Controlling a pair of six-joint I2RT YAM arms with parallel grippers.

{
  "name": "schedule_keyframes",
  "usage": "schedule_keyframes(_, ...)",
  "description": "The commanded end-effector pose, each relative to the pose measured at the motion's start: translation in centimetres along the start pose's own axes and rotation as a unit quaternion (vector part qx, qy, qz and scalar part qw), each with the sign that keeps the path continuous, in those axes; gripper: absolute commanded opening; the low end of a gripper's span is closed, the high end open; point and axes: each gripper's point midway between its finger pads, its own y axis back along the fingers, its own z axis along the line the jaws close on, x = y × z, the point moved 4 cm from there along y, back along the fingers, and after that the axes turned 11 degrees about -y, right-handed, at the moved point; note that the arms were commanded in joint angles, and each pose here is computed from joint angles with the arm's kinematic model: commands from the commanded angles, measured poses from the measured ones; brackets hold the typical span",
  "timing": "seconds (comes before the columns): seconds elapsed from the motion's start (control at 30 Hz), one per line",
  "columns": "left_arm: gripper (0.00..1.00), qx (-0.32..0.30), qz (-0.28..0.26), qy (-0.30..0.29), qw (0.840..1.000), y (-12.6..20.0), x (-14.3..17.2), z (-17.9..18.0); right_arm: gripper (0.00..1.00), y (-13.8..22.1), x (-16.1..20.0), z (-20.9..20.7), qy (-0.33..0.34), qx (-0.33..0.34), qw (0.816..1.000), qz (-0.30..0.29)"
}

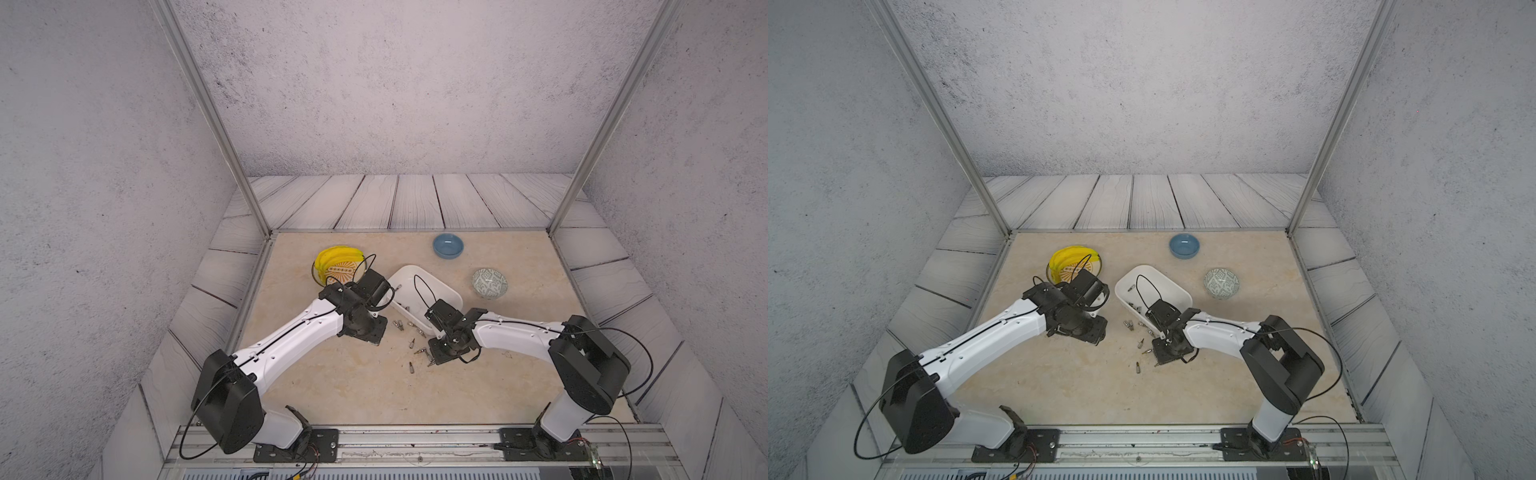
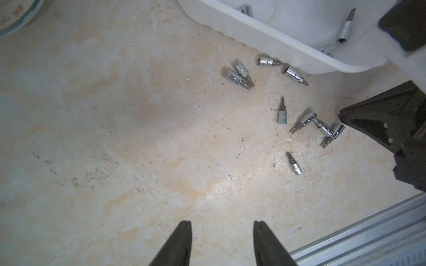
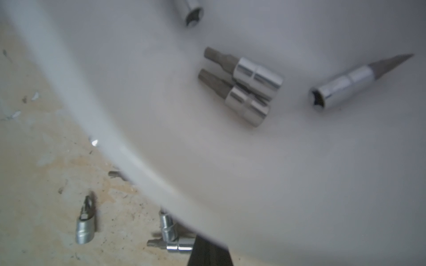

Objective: Put the bit on the desktop into the storage box
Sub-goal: Pick up the screwdriver bit from the center of the board.

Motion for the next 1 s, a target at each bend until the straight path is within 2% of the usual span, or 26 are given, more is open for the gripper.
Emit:
schedule_keyframes(0.0, 0.49, 0.002, -0.005, 0.008, 1.000, 0.3, 0.2, 0.2, 0.00, 0.0, 0.0, 0.3, 0.006, -0.001, 1.000, 0.001)
schedule_keyframes(0.7, 0.48, 0.019, -0.003, 0.014, 1.000, -0.5, 0.9, -0.2, 0.00, 0.3, 4.6, 1.8, 0.042, -0.001, 0.997, 0.069)
schedule_keyframes(0.97, 0.49, 0.021, -0.002, 0.016, 1.000, -0.6, 1.4, -0.2, 0.00, 2.5, 4.1, 1.7, 0.003, 0.010, 1.000, 0.029)
